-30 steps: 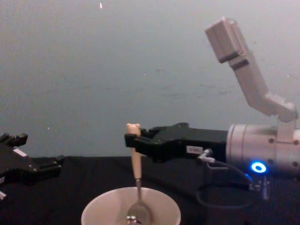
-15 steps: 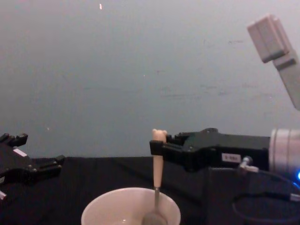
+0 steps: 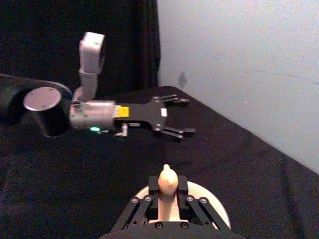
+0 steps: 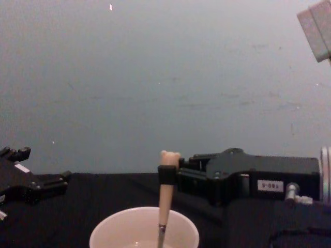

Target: Pick up the stirring spoon with one hand, stir inside the cup, then place it back in its original position.

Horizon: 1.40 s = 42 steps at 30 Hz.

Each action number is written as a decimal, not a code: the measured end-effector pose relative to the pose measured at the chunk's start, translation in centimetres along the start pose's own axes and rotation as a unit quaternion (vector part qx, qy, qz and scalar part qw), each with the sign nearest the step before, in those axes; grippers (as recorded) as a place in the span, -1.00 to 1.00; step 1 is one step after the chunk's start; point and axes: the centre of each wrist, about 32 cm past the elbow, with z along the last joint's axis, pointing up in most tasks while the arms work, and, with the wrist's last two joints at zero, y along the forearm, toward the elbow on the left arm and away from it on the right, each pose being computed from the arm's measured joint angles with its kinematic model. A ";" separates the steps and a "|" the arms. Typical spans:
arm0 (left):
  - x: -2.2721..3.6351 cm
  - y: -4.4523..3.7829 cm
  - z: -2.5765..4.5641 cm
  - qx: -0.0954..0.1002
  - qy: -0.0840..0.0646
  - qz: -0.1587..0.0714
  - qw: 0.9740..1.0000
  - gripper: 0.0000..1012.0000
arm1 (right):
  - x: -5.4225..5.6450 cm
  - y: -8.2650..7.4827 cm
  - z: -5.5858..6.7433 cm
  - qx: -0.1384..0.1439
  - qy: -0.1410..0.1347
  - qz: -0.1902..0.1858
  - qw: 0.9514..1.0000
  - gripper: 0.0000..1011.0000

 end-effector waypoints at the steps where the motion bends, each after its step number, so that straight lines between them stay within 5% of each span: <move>1: 0.00 0.00 0.00 0.000 0.000 0.000 1.000 0.98 | 0.0 0.0 0.0 0.000 0.000 0.000 1.000 -0.58; 20: 0.00 0.00 0.00 0.000 0.000 0.000 1.000 0.98 | -0.4 4.0 0.3 0.005 0.003 0.015 1.000 -0.58; 30: 0.00 0.00 0.00 0.000 0.000 0.000 1.000 0.98 | 1.2 6.1 0.4 0.000 0.002 -0.014 1.000 -0.58; 42: 0.00 0.00 0.00 0.000 0.000 0.000 1.000 0.98 | 3.2 6.5 0.5 -0.002 0.002 -0.056 0.998 -0.58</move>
